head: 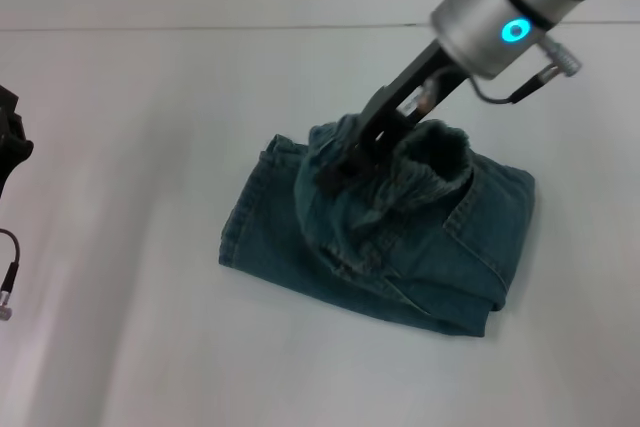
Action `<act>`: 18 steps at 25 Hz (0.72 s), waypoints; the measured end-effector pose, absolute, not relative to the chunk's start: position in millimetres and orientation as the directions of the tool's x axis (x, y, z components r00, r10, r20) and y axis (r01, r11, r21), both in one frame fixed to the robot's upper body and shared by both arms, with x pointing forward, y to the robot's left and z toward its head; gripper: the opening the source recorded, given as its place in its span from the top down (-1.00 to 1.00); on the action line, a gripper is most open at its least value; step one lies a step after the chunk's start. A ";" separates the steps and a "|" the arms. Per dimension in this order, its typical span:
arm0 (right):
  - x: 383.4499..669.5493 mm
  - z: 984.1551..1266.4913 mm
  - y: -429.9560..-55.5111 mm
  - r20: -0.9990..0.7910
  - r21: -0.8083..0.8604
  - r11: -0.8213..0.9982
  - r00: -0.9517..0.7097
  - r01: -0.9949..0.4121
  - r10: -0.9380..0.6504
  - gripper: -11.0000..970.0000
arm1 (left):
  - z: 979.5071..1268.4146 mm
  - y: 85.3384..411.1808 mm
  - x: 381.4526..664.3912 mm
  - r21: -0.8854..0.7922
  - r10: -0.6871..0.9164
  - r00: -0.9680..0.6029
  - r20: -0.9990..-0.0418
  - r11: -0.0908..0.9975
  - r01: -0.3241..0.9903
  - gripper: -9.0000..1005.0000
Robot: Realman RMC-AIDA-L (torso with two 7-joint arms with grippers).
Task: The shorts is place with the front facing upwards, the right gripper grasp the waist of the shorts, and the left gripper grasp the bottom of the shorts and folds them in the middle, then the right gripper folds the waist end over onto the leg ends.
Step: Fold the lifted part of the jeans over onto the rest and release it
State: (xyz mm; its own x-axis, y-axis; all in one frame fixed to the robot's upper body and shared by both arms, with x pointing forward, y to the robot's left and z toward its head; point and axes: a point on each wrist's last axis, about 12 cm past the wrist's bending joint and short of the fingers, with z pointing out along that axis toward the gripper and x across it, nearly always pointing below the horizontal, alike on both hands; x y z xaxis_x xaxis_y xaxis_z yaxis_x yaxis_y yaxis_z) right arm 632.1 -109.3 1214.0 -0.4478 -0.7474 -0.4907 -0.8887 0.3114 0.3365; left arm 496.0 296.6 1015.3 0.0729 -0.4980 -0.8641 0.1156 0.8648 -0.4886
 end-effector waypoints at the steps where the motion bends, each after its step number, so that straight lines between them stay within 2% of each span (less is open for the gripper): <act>1: 631.0 1213.2 -104.6 -0.488 0.328 0.302 -0.434 -0.895 -0.757 0.55 | 1015.1 296.7 495.7 -0.489 -0.498 0.073 -0.864 0.865 0.115 0.82; 9: 625.8 1202.6 -79.3 -0.463 0.278 0.270 -0.375 -0.922 -0.803 0.53 | 1014.2 296.3 495.3 -0.493 -0.501 0.069 -0.863 0.863 0.111 0.81; 18: 629.8 1204.1 -76.5 -0.526 0.275 0.265 -0.375 -0.924 -0.763 0.12 | 1013.7 296.5 495.2 -0.494 -0.502 0.065 -0.863 0.863 0.108 0.80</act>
